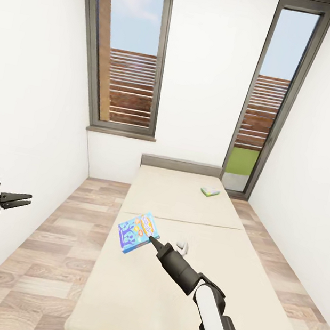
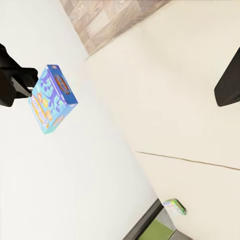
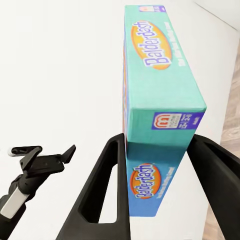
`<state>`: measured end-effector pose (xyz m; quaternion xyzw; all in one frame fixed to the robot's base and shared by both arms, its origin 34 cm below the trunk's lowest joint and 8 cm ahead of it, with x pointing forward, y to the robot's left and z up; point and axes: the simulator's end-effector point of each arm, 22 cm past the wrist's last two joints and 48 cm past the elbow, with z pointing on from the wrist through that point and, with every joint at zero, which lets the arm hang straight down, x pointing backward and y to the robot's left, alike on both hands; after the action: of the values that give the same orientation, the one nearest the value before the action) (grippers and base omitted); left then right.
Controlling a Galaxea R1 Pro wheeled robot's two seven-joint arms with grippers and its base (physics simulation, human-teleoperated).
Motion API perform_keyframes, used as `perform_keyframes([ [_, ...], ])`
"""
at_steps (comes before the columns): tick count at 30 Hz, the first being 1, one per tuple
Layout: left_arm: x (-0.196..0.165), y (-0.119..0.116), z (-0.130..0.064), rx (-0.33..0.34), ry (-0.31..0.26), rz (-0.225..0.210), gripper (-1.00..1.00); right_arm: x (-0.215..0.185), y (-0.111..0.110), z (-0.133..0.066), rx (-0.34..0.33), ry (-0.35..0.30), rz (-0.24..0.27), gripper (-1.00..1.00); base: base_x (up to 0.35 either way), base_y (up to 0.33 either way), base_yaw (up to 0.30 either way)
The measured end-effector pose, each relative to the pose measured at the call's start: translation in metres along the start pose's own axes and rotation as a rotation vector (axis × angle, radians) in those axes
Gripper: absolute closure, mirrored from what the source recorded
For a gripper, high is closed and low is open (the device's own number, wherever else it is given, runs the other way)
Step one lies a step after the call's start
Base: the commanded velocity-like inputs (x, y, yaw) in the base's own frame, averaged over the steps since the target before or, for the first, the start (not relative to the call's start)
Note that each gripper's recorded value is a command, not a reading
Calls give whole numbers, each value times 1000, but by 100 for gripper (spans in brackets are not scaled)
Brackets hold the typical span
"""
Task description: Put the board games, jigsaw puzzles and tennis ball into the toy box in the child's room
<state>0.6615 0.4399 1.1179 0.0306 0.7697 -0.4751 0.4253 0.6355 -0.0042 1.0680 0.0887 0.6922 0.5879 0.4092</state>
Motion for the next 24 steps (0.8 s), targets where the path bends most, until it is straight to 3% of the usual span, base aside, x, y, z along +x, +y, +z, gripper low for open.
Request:
perform_keyframes([
  [8, -2, -4, -2, 0, 0, 2, -100, -1, 4, -1, 0, 1, 1, 100, 0, 0, -63],
  [24, -6, -11, -5, 3, -4, 7, -100, -3, 11, -2, -3, -1, -4, 100, 0, 0, -268],
])
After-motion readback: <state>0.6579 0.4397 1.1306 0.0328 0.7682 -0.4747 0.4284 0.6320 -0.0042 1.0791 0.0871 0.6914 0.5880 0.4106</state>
